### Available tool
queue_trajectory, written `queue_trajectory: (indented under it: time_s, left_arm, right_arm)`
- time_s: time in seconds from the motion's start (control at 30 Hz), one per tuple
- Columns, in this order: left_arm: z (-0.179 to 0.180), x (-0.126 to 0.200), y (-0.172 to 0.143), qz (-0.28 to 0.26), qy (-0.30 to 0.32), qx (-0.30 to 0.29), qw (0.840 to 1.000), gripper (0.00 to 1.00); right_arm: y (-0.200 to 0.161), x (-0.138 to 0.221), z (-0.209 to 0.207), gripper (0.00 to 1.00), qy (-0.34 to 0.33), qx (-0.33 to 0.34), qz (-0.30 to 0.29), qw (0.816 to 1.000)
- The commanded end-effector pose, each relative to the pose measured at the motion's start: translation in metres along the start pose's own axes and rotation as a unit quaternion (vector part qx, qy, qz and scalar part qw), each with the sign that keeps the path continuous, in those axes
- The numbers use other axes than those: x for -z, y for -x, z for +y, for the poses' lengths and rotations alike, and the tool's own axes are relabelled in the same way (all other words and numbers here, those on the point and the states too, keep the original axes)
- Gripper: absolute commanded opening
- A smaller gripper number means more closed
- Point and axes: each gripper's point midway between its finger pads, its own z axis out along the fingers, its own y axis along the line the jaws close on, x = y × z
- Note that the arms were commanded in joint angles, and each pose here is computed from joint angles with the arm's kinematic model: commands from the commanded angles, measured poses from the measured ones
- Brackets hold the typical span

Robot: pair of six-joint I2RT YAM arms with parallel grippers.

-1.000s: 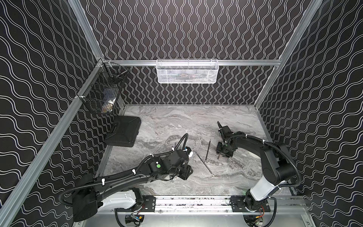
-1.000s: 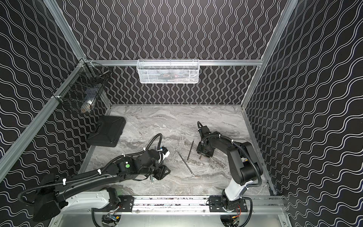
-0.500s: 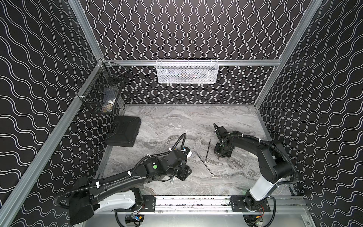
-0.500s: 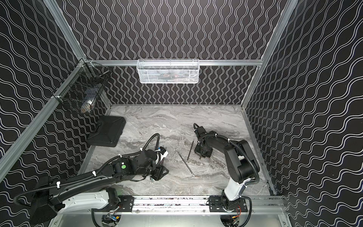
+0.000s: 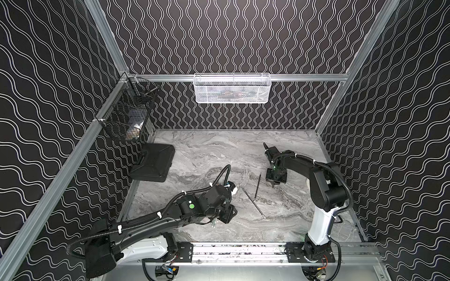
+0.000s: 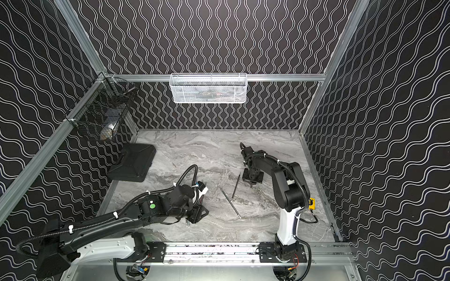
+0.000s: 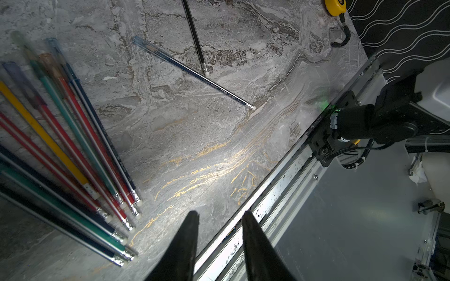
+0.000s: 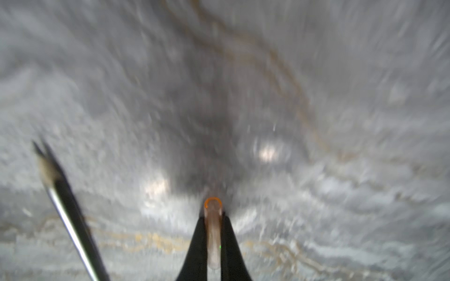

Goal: Remove the protective cover of the pencils
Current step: Move the protective sleeve to the center of the board.

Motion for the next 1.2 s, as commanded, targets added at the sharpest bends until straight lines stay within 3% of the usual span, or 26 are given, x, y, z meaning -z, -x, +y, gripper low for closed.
queue_trajectory:
  time_s: [0.0,0.13,0.57,1.0,1.17]
  left_arm:
    - [0.001,0.002,0.003,-0.005,0.005,-0.005,1.000,0.35]
    - [0.001,0.002,0.003,-0.005,0.006,-0.003,1.000,0.35]
    - [-0.001,0.000,0.004,-0.005,0.002,0.001,1.000,0.35]
    - [-0.001,0.000,0.005,-0.006,0.002,0.003,1.000,0.35]
    - [-0.003,-0.003,0.006,-0.003,0.000,0.003,1.000,0.35]
  right_arm:
    - [0.039,-0.012,-0.007,0.06,-0.042,0.026,-0.076,0.996]
    - [0.047,-0.008,-0.015,0.07,-0.054,0.018,-0.084,0.995]
    - [0.030,-0.007,-0.008,0.15,0.010,-0.004,-0.051,0.999]
    - [0.000,0.014,-0.010,0.10,0.070,-0.021,-0.038,0.997]
    - [-0.001,0.014,-0.015,0.12,0.057,-0.022,-0.039,0.997]
